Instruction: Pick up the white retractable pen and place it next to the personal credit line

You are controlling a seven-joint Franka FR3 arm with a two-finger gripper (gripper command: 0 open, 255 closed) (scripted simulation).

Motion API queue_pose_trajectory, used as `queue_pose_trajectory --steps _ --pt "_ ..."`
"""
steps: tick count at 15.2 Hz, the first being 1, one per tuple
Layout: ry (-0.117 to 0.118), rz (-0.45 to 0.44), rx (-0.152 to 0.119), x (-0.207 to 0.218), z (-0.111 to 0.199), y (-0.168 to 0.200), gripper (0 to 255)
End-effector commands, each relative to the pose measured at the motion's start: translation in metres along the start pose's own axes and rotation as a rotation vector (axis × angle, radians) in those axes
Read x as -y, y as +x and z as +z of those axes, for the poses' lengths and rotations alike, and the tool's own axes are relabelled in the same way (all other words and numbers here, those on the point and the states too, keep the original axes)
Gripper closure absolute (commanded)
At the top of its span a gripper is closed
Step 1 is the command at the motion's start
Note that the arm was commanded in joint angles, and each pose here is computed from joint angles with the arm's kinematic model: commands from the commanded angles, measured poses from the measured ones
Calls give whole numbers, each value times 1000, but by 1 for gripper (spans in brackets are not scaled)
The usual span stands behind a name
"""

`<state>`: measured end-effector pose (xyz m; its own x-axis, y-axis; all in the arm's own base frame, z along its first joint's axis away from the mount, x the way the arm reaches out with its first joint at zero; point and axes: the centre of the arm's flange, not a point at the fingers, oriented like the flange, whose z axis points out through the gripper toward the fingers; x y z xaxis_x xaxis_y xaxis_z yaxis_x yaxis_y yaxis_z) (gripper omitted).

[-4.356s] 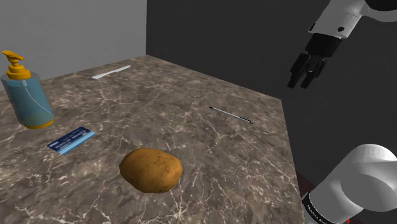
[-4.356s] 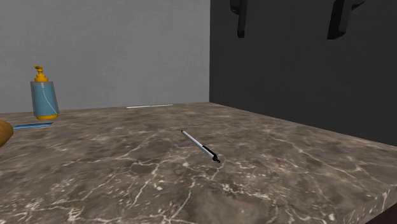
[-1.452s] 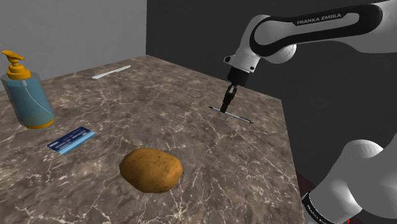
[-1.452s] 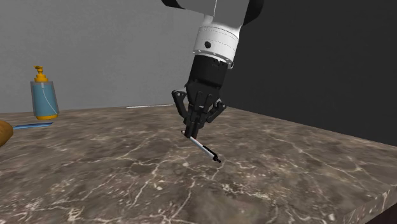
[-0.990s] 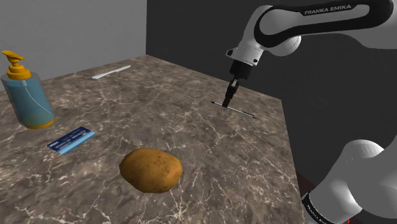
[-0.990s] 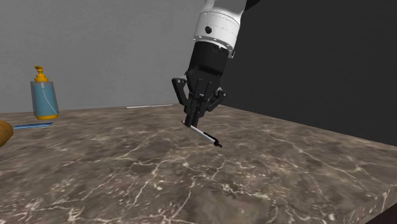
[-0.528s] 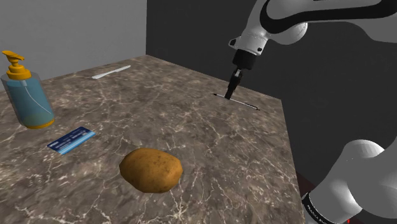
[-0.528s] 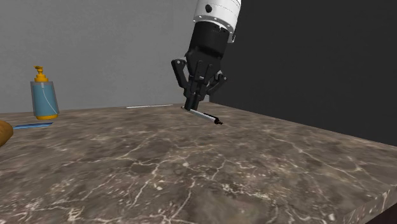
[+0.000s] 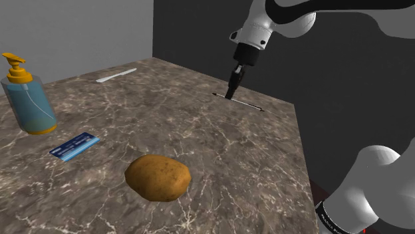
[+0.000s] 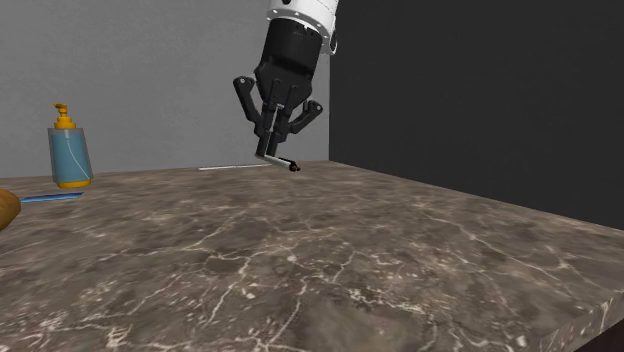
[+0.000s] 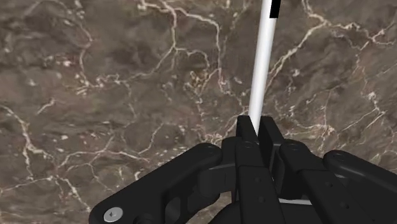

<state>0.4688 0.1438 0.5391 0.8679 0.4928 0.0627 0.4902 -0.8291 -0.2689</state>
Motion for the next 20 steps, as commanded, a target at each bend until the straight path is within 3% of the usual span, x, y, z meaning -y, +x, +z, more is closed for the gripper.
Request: queue_pose_trajectory --steps 1,17,20 --pt "1 1 0 18 9 20 255" --pt "1 1 0 172 60 165 255" --pt "1 1 0 168 75 164 255"
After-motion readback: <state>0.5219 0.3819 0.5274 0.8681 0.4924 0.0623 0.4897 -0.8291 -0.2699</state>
